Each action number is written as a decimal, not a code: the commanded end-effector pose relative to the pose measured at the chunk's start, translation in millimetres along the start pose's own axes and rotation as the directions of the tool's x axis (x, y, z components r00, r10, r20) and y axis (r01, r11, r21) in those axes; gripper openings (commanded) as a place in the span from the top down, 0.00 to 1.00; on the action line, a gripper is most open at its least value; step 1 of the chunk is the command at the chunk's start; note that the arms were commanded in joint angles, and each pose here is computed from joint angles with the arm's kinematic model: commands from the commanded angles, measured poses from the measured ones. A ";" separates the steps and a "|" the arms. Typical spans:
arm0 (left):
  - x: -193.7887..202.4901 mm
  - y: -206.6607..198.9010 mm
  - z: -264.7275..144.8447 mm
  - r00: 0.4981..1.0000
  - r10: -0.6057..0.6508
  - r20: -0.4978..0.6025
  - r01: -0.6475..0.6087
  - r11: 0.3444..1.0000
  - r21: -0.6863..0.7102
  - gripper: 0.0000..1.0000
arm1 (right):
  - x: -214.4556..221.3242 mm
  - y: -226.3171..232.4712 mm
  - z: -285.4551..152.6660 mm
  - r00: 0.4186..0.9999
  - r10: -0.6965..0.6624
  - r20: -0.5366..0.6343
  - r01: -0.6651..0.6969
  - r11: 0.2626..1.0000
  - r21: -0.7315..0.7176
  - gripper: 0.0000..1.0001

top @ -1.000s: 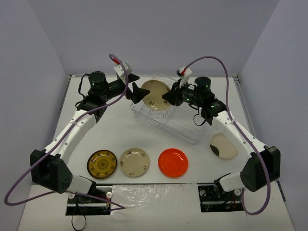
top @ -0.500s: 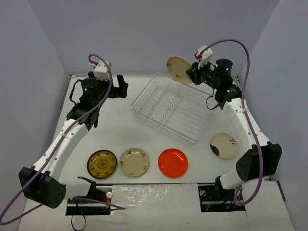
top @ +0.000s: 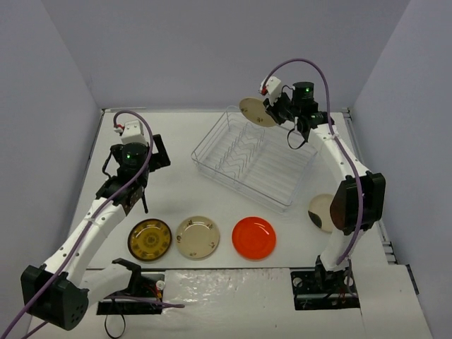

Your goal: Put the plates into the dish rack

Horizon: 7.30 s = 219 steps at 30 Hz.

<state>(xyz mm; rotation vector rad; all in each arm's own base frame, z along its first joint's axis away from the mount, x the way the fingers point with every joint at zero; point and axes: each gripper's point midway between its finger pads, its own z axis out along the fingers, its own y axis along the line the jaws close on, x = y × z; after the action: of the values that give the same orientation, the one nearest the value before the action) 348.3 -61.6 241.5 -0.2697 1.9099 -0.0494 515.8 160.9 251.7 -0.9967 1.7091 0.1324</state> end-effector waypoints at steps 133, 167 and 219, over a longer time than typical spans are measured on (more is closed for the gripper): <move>-20.3 19.2 81.5 0.986 -0.160 -0.034 0.159 0.987 -0.030 0.03 | 379.7 121.2 -268.9 -0.130 0.791 0.598 -0.595 -0.545 0.591 0.86; -13.2 31.5 83.7 0.989 -0.145 -0.006 0.145 0.989 -0.026 0.03 | 145.2 -40.1 -347.8 0.433 0.608 0.665 -0.826 -0.027 0.562 1.00; -6.2 40.8 95.8 0.990 -0.134 -0.037 0.131 0.989 -0.068 0.03 | -109.5 -0.8 -20.0 0.986 -0.143 -0.086 0.166 0.903 0.396 1.00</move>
<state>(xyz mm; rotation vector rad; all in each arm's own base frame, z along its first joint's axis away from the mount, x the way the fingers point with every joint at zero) 419.4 -17.8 171.1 -0.4453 2.0402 -0.0818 494.6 204.4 320.5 -0.7761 1.7284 -0.1804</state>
